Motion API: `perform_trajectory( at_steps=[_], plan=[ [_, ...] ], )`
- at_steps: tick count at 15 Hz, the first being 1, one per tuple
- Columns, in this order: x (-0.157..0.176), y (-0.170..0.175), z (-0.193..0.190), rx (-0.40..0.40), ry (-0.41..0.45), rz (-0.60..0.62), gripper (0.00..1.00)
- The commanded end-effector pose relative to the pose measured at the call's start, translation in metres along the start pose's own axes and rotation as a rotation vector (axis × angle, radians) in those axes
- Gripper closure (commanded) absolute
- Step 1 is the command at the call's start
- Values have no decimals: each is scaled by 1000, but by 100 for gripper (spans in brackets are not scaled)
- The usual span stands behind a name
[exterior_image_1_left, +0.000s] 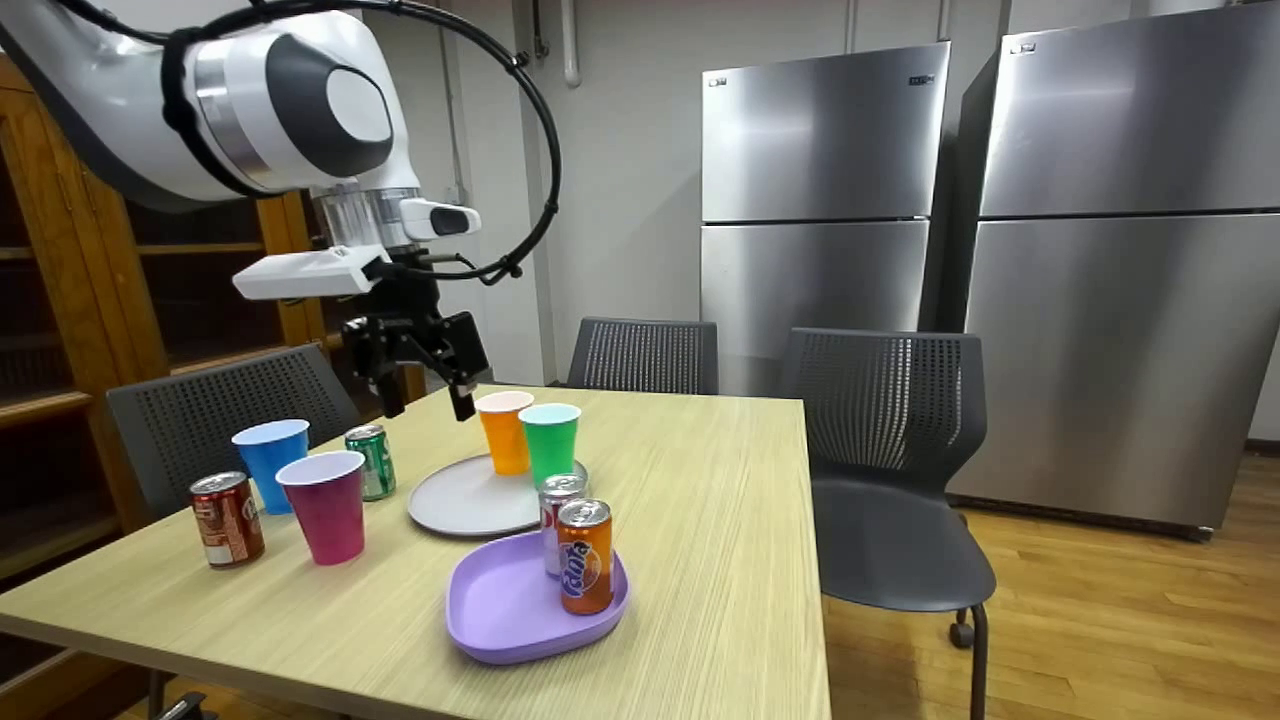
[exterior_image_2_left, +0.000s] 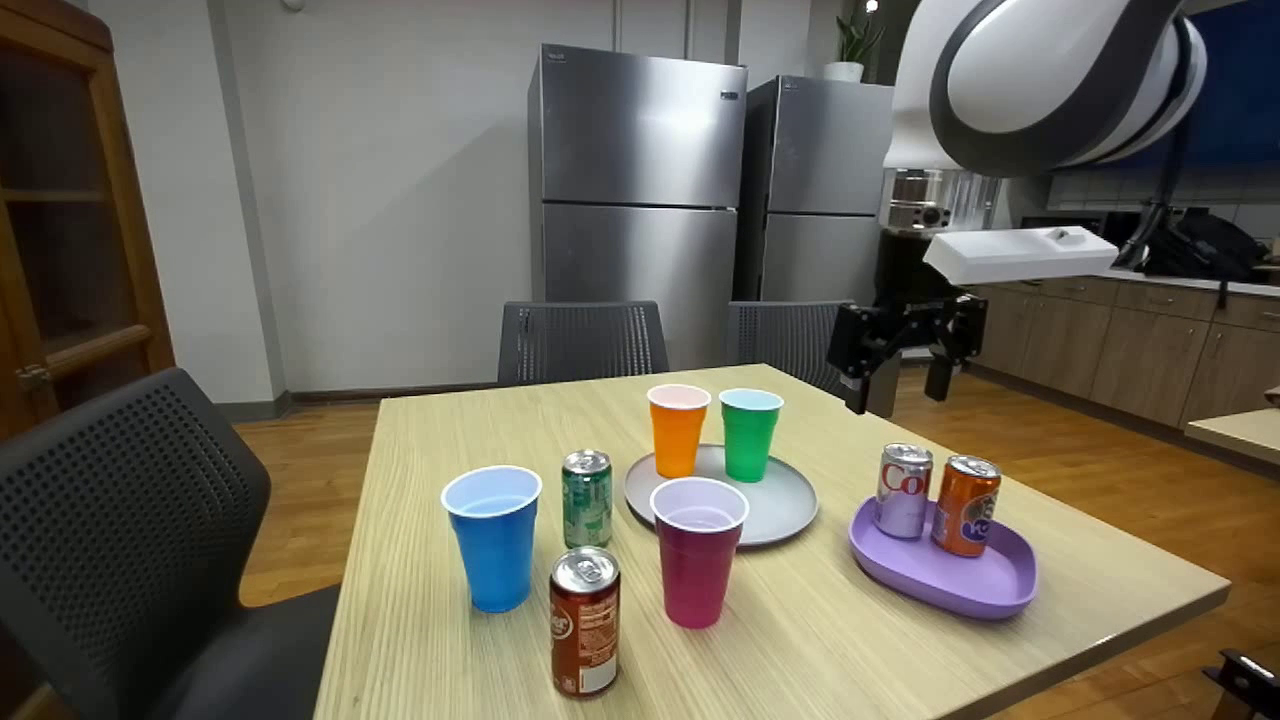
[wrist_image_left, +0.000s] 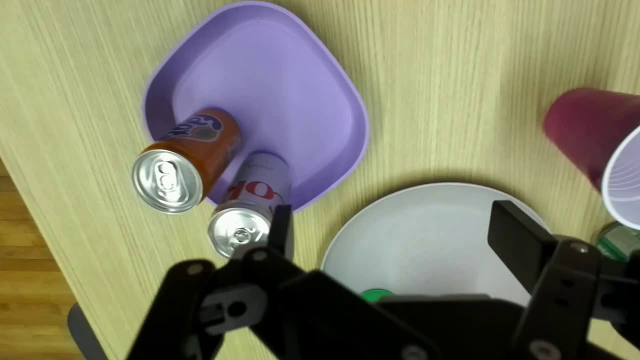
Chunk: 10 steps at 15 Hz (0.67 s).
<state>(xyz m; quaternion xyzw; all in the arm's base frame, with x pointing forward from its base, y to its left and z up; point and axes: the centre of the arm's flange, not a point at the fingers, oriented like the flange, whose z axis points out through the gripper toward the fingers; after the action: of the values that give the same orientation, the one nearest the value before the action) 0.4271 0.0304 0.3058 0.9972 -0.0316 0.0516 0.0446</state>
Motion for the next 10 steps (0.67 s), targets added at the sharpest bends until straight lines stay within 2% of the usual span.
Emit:
perform_trajectory(
  at_steps=[1, 6, 10],
  plan=[
    [-2, -37, -11, 26, 14, -46, 0],
    [2, -77, 1, 48, 25, -96, 0],
    [14, -100, 25, 56, 39, -113, 0]
  ],
)
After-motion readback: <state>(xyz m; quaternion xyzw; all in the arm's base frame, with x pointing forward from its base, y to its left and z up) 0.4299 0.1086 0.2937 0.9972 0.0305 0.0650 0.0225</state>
